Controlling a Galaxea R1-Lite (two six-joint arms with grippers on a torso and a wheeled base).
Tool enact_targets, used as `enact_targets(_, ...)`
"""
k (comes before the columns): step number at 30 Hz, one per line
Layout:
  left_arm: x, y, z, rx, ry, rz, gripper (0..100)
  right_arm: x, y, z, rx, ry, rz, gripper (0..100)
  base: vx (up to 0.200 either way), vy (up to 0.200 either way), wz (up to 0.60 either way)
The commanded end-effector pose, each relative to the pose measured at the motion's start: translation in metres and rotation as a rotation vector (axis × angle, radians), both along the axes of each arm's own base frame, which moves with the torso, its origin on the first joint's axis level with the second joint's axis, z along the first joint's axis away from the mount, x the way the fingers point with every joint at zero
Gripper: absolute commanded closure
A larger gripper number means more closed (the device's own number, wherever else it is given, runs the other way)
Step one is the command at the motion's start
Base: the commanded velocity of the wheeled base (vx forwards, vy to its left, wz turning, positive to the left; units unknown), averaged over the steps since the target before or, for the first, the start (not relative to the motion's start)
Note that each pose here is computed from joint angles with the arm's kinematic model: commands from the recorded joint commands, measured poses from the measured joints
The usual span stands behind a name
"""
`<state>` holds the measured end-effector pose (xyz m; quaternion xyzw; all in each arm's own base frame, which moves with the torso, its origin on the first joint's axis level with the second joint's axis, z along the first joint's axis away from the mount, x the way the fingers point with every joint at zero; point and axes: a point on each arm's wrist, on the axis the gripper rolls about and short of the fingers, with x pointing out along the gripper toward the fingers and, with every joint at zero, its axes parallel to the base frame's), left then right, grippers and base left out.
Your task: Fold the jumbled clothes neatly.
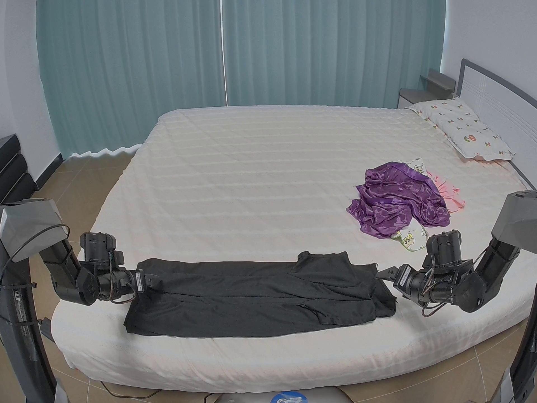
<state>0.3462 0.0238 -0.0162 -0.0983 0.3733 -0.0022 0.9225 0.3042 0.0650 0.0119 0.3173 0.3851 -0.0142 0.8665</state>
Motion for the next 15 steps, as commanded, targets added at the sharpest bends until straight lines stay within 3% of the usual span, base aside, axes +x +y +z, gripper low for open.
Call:
enact_targets(1,0.0063,0.0033,-0.0143,0.062,0.032,0.028,0,-0.0044,-0.0007,-0.0037,0.002,0.001,0.005,0,0.0,0.0,0.0)
enact_targets(15,0.006,-0.0031,-0.0187,0.071,0.044,0.007,0,-0.0047,-0.0007,-0.0042,0.006,-0.01,0.009,0,0.0,0.0,0.0)
